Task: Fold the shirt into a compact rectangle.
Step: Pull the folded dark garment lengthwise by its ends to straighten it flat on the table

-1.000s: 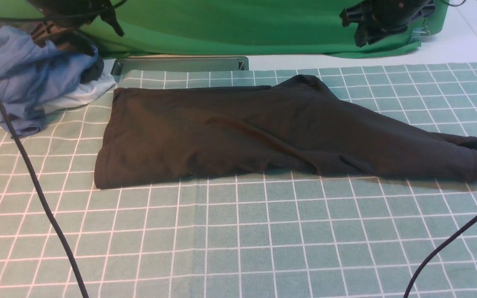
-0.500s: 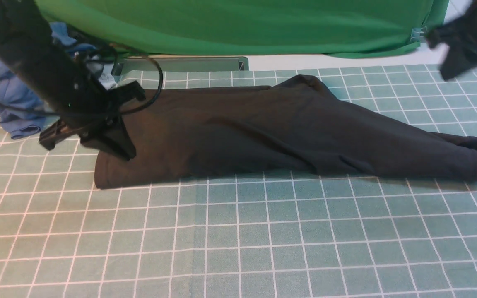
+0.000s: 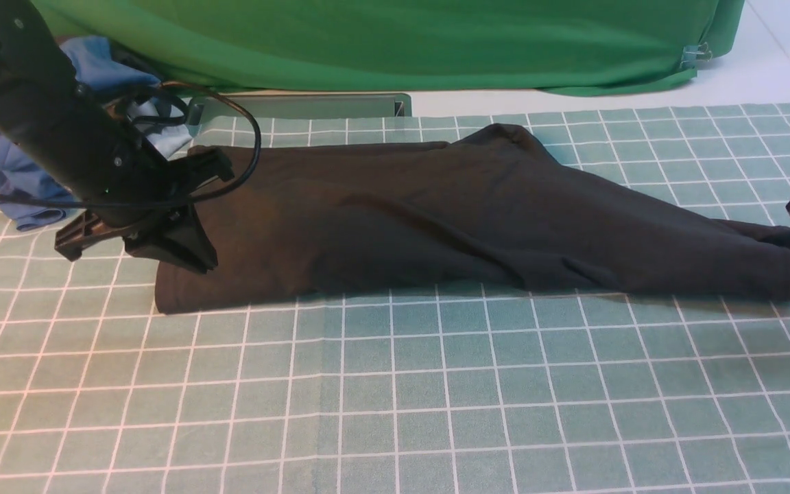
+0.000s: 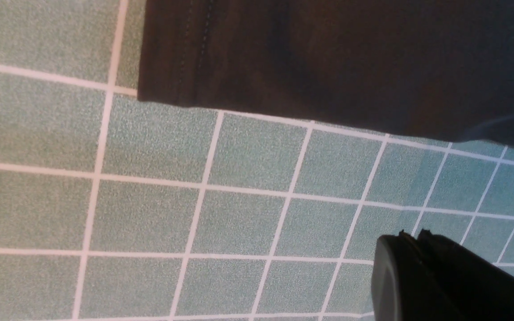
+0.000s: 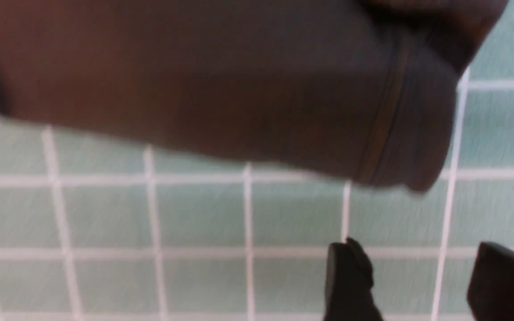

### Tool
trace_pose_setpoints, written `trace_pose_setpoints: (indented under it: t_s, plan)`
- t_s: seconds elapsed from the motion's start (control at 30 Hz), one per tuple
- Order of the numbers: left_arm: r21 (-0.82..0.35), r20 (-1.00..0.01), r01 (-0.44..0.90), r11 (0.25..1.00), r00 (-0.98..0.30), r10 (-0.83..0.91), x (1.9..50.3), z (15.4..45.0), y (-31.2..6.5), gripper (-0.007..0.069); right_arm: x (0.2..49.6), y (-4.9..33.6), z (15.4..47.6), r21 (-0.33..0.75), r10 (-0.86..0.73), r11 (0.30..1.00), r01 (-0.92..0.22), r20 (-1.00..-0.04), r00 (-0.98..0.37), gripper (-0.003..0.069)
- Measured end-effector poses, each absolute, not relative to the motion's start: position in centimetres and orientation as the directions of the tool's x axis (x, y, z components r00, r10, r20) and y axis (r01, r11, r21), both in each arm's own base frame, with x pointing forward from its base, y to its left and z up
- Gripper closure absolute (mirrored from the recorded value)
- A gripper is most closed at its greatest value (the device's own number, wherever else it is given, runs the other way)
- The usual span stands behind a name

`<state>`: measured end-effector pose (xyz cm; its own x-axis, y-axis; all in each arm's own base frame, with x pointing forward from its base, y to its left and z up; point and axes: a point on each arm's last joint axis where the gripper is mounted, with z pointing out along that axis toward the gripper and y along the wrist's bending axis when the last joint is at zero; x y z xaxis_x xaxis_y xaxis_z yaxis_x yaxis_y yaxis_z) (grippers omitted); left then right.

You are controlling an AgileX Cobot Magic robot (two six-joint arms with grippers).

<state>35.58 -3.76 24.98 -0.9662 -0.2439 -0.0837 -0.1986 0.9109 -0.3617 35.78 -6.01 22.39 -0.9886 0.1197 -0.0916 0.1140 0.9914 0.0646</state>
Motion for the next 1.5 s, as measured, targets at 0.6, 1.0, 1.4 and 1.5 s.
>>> trace_pose_setpoints:
  t_s: [0.6, 1.0, 1.4, 1.5]
  plan:
    - [-0.341, -0.08, -0.192, 0.92, -0.969, -0.232, 35.5, 24.9, -3.6, 0.0609, 38.2, -8.1, 19.6, 0.042, 0.079, 0.996, 0.074, -0.133, -0.988, 0.063]
    - [-0.322, -0.07, -0.184, 0.929, -0.974, -0.217, 35.3, 24.8, -3.5, 0.0609, 39.1, -10.2, 22.8, 0.012, 0.107, 0.994, 0.107, -0.226, -0.968, 0.063]
    - [-0.322, -0.082, -0.184, 0.929, -0.972, -0.221, 35.4, 24.8, -3.4, 0.0609, 37.9, -9.1, 22.6, 0.094, 0.175, 0.981, 0.168, -0.072, -0.982, 0.0203]
    - [-0.323, -0.085, -0.184, 0.928, -0.971, -0.222, 35.5, 24.9, -3.4, 0.0609, 38.4, -8.5, 22.0, 0.099, 0.168, 0.982, 0.161, -0.074, -0.983, 0.0119]
